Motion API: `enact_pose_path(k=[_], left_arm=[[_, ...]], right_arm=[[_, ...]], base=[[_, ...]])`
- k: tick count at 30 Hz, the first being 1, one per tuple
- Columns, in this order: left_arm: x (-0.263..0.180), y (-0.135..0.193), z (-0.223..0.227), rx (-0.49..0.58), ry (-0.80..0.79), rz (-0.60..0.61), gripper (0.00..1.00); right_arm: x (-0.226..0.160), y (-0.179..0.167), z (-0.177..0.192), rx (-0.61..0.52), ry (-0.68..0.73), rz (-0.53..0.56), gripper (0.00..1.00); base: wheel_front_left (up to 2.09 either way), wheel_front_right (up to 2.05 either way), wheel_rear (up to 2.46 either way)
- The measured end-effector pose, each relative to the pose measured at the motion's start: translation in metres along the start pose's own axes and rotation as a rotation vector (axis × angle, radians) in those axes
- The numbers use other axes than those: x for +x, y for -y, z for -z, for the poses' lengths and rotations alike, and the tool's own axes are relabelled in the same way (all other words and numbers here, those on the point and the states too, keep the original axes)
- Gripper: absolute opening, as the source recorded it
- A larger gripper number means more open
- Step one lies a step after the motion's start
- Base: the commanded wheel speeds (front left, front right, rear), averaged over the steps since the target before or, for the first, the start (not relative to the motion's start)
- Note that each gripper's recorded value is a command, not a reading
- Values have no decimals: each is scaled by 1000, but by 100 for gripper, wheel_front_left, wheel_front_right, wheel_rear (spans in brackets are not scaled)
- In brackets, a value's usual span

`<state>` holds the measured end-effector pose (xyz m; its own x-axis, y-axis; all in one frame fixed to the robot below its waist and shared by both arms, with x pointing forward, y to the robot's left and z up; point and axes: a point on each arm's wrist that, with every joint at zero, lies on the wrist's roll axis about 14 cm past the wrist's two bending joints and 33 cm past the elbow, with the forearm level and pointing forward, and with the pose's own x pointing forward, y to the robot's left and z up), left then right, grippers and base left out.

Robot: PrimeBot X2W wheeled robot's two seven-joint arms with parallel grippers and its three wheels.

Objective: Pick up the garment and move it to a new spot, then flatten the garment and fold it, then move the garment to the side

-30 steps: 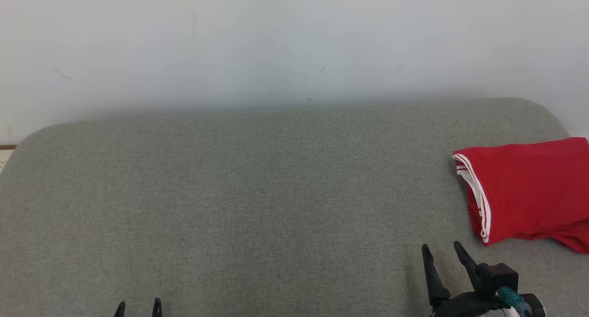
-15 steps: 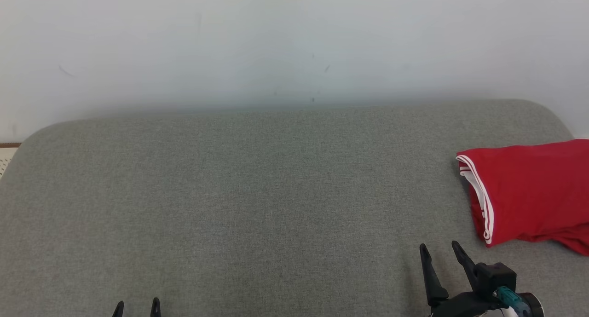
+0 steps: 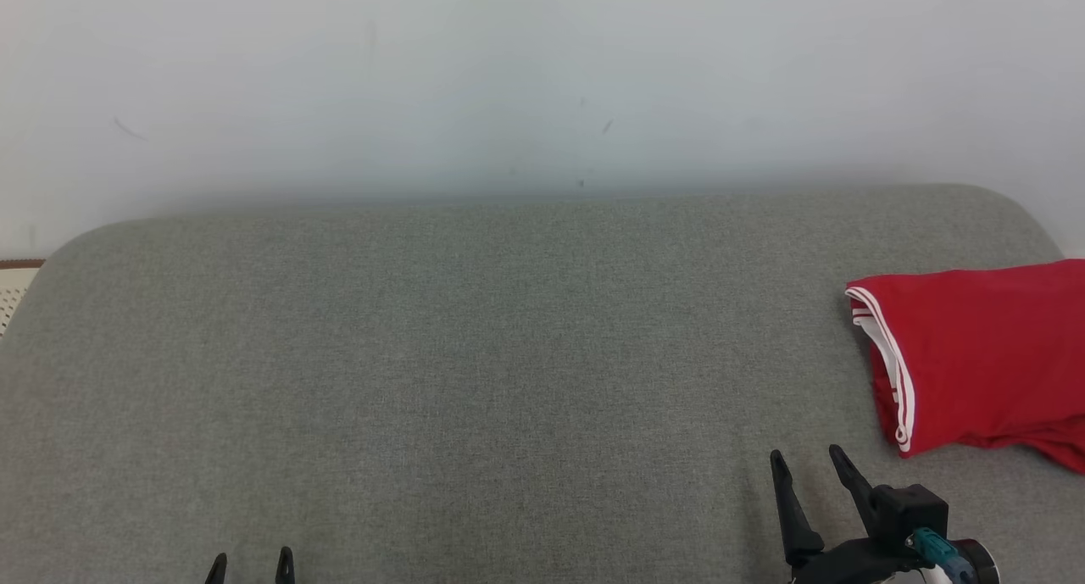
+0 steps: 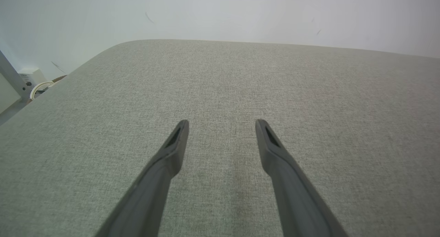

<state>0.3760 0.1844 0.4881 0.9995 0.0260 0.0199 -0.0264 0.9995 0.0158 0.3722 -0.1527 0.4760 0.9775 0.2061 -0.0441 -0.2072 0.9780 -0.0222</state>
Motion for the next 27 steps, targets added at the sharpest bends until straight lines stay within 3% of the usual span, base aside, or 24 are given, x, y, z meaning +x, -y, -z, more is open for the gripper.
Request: enact_pose_path(k=[27], left_arm=[[-2,-5,-1,-21,4,-10,100]], right_arm=[[4,-9,2,7,-6,-27,100]], base=[[0,0,0]])
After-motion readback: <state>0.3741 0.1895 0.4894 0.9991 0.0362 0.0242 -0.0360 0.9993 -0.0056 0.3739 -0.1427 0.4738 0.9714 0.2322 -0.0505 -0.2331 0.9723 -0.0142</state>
